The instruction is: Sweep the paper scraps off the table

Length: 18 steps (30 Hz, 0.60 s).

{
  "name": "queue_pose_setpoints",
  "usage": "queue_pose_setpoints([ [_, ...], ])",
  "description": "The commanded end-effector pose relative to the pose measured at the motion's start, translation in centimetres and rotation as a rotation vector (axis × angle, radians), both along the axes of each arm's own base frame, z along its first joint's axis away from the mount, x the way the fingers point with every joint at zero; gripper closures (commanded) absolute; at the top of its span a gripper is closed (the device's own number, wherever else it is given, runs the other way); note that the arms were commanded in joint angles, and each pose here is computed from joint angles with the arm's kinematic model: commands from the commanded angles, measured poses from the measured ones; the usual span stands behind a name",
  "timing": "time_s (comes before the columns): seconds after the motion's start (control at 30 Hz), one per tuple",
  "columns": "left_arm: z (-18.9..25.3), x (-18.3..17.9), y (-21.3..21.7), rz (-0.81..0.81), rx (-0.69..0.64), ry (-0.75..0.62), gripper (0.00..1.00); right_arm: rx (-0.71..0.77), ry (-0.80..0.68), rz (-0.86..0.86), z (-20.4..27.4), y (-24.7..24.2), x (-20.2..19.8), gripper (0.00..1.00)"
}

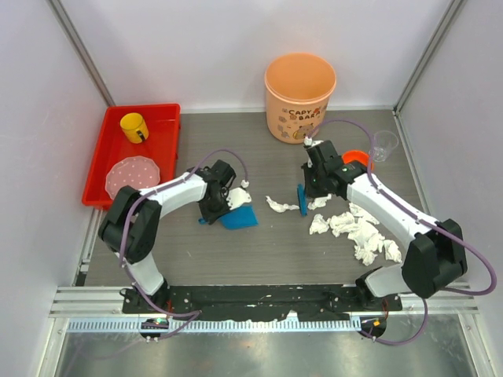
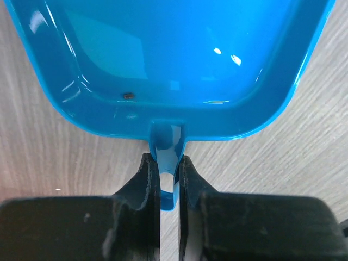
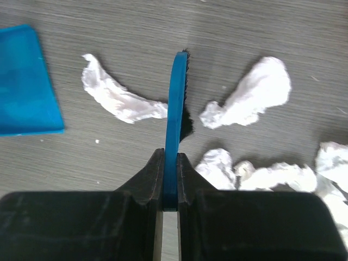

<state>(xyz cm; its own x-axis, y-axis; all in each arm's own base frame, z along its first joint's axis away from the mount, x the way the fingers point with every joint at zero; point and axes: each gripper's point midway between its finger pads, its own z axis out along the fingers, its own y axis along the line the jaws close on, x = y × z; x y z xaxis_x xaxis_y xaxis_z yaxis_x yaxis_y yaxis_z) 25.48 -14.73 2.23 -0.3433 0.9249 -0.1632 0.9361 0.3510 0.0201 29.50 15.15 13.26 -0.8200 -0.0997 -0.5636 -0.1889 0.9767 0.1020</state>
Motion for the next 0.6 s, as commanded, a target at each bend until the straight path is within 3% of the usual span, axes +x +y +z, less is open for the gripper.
queue_pose_setpoints([
  [0.0,0.6,2.7,-1.6,-0.016,0.023,-0.095,1.00,0.100,-0.054,0.031,0.3,3.8,1.6,0.99],
  [0.2,0.7,4.2,-2.8,-0.020,0.018,-0.106,1.00,0.200,-0.059,0.173,0.8,10.2,1.7,0.99],
  [0.37,0.2,4.2,-3.4,-0.031,-0.005,-0.092,1.00,0.365,-0.072,0.239,3.0,15.0,1.9,0.99],
  [0.5,0.6,4.0,-4.0,-0.021,-0.053,-0.088,1.00,0.468,-0.087,0.270,4.5,17.0,1.8,0.99],
  [0.57,0.9,4.3,-4.3,-0.002,-0.085,-0.099,1.00,0.434,-0.098,0.260,4.5,16.4,2.0,0.99],
])
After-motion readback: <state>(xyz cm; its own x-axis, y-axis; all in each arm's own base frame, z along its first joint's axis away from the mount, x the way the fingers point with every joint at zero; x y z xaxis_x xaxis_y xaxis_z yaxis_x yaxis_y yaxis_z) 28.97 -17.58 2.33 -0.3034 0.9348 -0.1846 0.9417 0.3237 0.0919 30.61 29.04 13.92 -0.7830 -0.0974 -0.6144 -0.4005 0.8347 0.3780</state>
